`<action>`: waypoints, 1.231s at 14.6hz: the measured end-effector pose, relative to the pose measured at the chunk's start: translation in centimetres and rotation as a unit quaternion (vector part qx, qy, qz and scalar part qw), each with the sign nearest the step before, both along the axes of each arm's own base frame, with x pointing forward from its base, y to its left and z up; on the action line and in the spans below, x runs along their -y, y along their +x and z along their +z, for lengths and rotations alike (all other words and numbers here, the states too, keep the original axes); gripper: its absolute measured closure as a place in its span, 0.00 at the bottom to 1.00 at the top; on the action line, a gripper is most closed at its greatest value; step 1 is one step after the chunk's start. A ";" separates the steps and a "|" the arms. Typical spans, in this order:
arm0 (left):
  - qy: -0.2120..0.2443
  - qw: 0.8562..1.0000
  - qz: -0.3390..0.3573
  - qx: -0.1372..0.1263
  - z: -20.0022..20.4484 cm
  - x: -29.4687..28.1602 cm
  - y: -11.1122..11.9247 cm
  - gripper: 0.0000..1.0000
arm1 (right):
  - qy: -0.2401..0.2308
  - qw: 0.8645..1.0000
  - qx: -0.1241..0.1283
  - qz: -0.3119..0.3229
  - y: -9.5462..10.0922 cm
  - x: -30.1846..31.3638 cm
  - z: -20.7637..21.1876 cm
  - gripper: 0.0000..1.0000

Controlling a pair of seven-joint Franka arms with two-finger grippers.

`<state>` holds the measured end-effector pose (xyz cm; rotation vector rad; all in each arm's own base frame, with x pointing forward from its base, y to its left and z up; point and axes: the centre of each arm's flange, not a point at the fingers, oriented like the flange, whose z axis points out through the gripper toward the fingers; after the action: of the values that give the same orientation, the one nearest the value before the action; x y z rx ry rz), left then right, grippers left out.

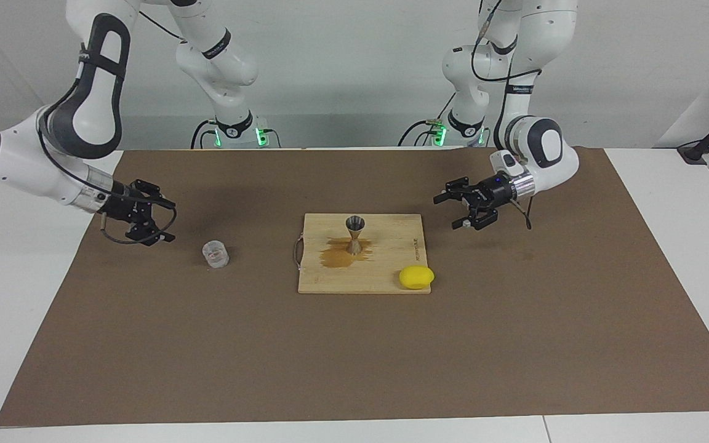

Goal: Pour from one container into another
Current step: 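Release the cup with the left gripper while the right gripper opens, then grasp the clear glass with the right gripper while the left withdraws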

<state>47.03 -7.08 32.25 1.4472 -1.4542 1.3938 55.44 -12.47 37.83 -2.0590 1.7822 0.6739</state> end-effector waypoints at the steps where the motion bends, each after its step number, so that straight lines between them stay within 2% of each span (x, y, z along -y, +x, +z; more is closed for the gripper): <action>1: 0.023 1.000 -0.009 0.009 0.6 -1.8 -0.1 0.00 | 0.002 1.000 0.000 -0.008 0.0 0.1 -1.0 0.00; 6: 0.111 0.992 -0.054 0.040 3.5 -10.5 -0.1 0.00 | 0.025 0.999 -0.008 -0.038 -0.7 -0.4 -4.6 0.00; 11: 0.198 0.973 -0.093 0.071 7.5 -15.6 1.3 0.00 | 0.054 0.998 -0.004 -0.034 -0.6 0.1 -10.3 0.00; 14: 0.254 0.955 -0.123 0.092 10.2 -16.8 2.4 0.00 | 0.073 0.997 -0.003 -0.036 -0.6 -0.2 -12.0 0.00; 16: 0.297 0.939 -0.138 0.108 12.7 -17.7 3.5 0.00 | 0.086 0.996 -0.002 -0.037 -1.0 -0.6 -12.6 0.00; 18: 0.343 0.920 -0.149 0.112 15.4 -18.4 4.5 0.00 | 0.091 0.995 -0.003 -0.036 -1.4 -0.9 -13.2 0.00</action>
<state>51.50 11.37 47.61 1.3881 -2.3638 0.9093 54.08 -11.57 24.67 -1.8660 1.7220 0.7910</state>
